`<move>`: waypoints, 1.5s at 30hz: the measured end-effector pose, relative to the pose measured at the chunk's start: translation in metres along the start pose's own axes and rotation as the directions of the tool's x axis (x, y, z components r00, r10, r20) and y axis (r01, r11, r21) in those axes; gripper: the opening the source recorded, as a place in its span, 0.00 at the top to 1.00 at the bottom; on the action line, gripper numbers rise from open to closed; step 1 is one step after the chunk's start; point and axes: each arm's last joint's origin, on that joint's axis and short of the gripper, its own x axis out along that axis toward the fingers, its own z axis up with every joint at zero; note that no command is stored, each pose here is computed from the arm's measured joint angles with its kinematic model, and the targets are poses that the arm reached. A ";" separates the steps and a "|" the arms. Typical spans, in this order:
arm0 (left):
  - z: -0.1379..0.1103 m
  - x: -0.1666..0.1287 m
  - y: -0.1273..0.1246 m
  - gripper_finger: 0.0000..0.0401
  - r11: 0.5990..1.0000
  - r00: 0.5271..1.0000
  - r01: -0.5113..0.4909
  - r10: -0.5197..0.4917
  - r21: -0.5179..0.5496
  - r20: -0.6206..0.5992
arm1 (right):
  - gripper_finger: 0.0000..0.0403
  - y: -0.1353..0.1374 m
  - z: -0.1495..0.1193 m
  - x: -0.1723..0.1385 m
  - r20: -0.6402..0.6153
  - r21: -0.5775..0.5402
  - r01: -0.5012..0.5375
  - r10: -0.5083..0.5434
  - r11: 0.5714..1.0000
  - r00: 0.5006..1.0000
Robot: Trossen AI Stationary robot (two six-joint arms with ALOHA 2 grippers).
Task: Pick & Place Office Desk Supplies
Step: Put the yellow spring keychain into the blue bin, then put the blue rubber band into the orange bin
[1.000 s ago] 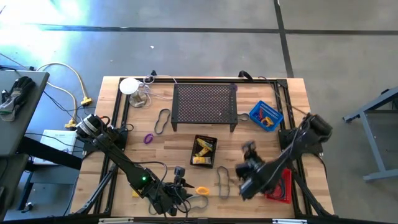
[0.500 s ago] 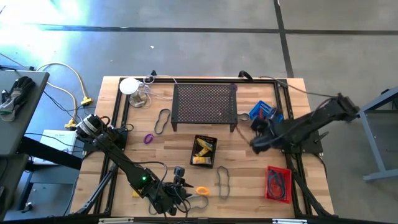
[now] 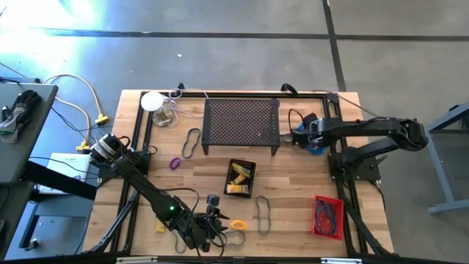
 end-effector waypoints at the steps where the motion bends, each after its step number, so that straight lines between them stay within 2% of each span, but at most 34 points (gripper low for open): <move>1: 0.000 0.000 0.000 0.65 1.000 1.000 0.000 0.000 0.000 0.000 | 0.95 0.000 0.002 0.003 -0.016 0.013 -0.008 0.008 1.000 1.000; 4: 0.000 0.000 0.000 0.65 1.000 1.000 0.001 -0.001 0.000 0.000 | 0.91 -0.001 0.006 0.014 -0.041 0.063 -0.027 0.029 0.998 0.999; 11: 0.000 0.000 0.000 0.65 1.000 1.000 0.001 -0.001 -0.002 0.000 | 0.79 -0.010 0.006 0.033 -0.099 0.125 0.038 -0.025 0.991 0.995; 17: 0.000 0.000 0.000 0.65 1.000 1.000 0.003 -0.003 0.001 -0.001 | 0.67 -0.010 0.008 0.033 -0.073 0.137 0.042 -0.032 0.990 0.997; 21: 0.000 0.000 0.000 0.65 1.000 1.000 0.003 -0.003 0.001 -0.001 | 0.65 -0.011 0.006 0.028 -0.031 0.127 0.034 -0.030 0.991 0.999; 25: 0.000 0.000 0.000 0.65 1.000 1.000 0.002 -0.002 0.001 -0.001 | 0.66 -0.013 0.005 0.008 0.044 0.110 -0.058 0.053 0.992 0.998; 27: 0.000 0.001 0.002 0.65 1.000 1.000 -0.001 0.001 -0.001 -0.002 | 0.68 -0.014 0.004 -0.007 0.088 0.081 -0.148 0.141 0.986 0.986; 29: 0.000 0.001 0.002 0.65 1.000 1.000 -0.003 0.003 -0.003 -0.002 | 0.69 -0.013 0.001 -0.024 0.124 0.039 -0.272 0.265 0.962 0.956; 31: 0.000 0.001 0.002 0.65 1.000 1.000 -0.003 0.003 -0.003 -0.002 | 0.70 -0.010 -0.004 -0.041 0.142 -0.033 -0.423 0.423 0.906 0.895; 34: 0.000 0.001 0.002 0.65 1.000 1.000 -0.003 0.003 -0.010 -0.002 | 0.71 -0.005 -0.014 -0.064 0.153 -0.146 -0.618 0.635 0.772 0.757; 38: 0.000 0.001 0.002 0.65 1.000 1.000 -0.003 0.003 -0.016 -0.002 | 0.72 0.005 -0.027 -0.092 0.175 -0.287 -0.756 0.808 0.589 0.563; 40: 0.000 0.001 0.002 0.65 1.000 1.000 -0.003 0.003 -0.018 -0.002 | 0.73 0.012 -0.034 -0.107 0.185 -0.402 -0.772 0.869 0.492 0.458; 42: 0.000 0.001 0.002 0.65 1.000 1.000 -0.004 0.004 -0.018 -0.002 | 0.73 0.021 -0.044 -0.121 0.181 -0.542 -0.737 0.912 0.405 0.368; 45: 0.000 0.001 0.002 0.65 1.000 1.000 -0.004 0.004 -0.018 -0.002 | 0.74 0.037 -0.057 -0.138 0.187 -0.704 -0.636 0.946 0.316 0.263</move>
